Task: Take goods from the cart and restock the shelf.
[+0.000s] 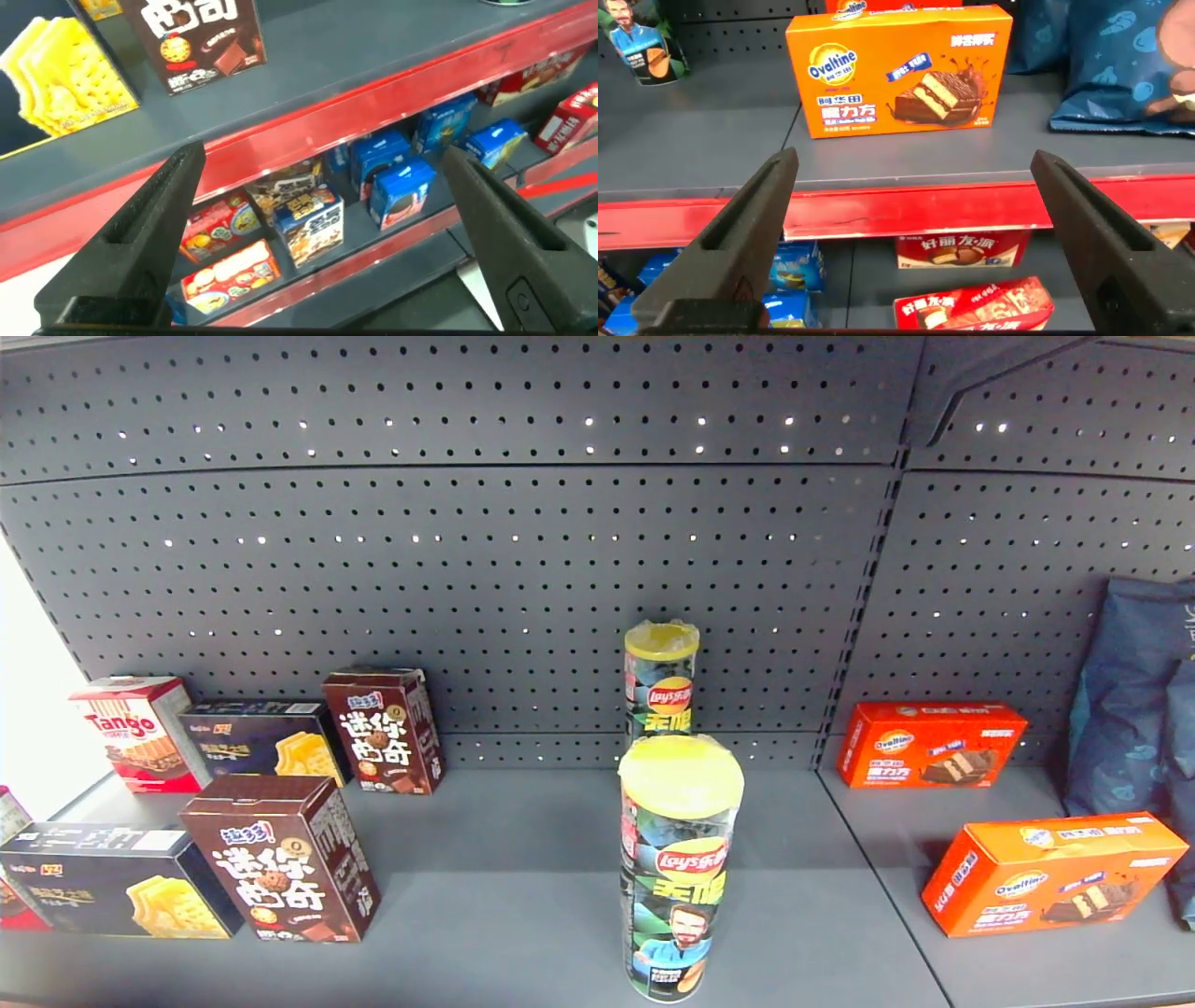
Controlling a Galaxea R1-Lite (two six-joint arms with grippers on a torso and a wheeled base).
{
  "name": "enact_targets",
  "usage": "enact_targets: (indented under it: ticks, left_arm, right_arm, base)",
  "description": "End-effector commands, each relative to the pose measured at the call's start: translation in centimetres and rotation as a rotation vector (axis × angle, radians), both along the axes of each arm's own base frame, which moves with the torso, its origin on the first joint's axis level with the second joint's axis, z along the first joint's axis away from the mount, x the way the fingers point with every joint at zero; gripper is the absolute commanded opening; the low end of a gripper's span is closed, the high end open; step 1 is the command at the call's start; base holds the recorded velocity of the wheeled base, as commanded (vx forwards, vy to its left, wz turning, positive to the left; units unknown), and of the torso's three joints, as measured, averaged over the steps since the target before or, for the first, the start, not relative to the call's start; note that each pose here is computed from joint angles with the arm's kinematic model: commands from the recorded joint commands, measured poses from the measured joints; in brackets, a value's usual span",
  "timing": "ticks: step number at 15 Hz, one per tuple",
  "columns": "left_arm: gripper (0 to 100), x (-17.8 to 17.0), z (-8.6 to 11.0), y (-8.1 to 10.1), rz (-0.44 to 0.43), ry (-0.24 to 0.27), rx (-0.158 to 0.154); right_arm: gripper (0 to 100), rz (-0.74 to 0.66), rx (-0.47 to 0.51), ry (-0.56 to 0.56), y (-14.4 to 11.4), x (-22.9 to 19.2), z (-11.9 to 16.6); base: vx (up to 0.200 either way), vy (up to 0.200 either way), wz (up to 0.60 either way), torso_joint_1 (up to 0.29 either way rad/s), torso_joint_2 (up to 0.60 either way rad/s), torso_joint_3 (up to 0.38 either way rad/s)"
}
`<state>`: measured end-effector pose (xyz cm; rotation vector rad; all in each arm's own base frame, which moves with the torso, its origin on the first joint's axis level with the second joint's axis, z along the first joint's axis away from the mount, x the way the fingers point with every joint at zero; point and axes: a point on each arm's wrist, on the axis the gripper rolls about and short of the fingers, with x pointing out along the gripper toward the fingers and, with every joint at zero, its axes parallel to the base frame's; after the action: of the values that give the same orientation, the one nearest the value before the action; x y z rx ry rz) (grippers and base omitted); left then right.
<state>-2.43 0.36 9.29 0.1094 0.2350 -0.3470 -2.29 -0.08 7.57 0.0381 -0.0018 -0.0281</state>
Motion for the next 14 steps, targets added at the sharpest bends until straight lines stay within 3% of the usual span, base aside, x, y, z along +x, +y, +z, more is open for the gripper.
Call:
enact_targets:
  ticks: [1,2,3,5,7,11,12,13,14]
  left_arm:
    - [100,0.3,0.0,-0.2,0.301,0.034,0.036]
    - [100,0.3,0.0,-0.5,0.392,0.045,0.032]
    - [100,0.3,0.0,-0.6,0.418,0.044,0.027]
    - [100,0.1,0.0,-0.8,0.388,0.012,0.01]
    - [100,-0.8,-0.3,-0.6,0.28,-0.076,0.005]
    - [100,-0.8,-0.5,-0.6,0.27,-0.106,0.016]
    - [100,-0.4,-0.7,-0.6,0.27,-0.156,0.031]
    - [100,-0.4,-0.7,-0.6,0.27,-0.156,0.031]
    - [100,0.3,-1.1,-0.6,0.262,-0.283,0.023]
  right_arm:
    - [100,0.0,0.0,0.001,0.0,0.0,0.0]
    - [100,0.0,0.0,0.001,0.0,0.0,0.0]
    - [100,0.0,0.0,0.001,0.0,0.0,0.0]
    - [100,0.0,0.0,0.001,0.0,0.0,0.0]
    - [100,0.0,0.0,0.001,0.0,0.0,0.0]
    - [100,0.0,0.0,0.001,0.0,0.0,0.0]
    - [100,0.0,0.0,0.001,0.0,0.0,0.0]
    - [100,0.0,0.0,0.001,0.0,0.0,0.0]
    - [100,0.0,0.0,0.001,0.0,0.0,0.0]
  base:
    - [0.0,0.0,0.0,0.0,0.0,0.0]
    - [0.0,0.0,0.0,0.0,0.0,0.0]
    - [0.0,0.0,0.0,0.0,0.0,0.0]
    - [0.0,0.0,0.0,0.0,0.0,0.0]
    - [0.0,0.0,0.0,0.0,0.0,0.0]
    - [0.0,0.0,0.0,0.0,0.0,0.0]
    - [0.0,0.0,0.0,0.0,0.0,0.0]
    - [0.0,0.0,0.0,0.0,0.0,0.0]
    - [0.0,0.0,0.0,0.0,0.0,0.0]
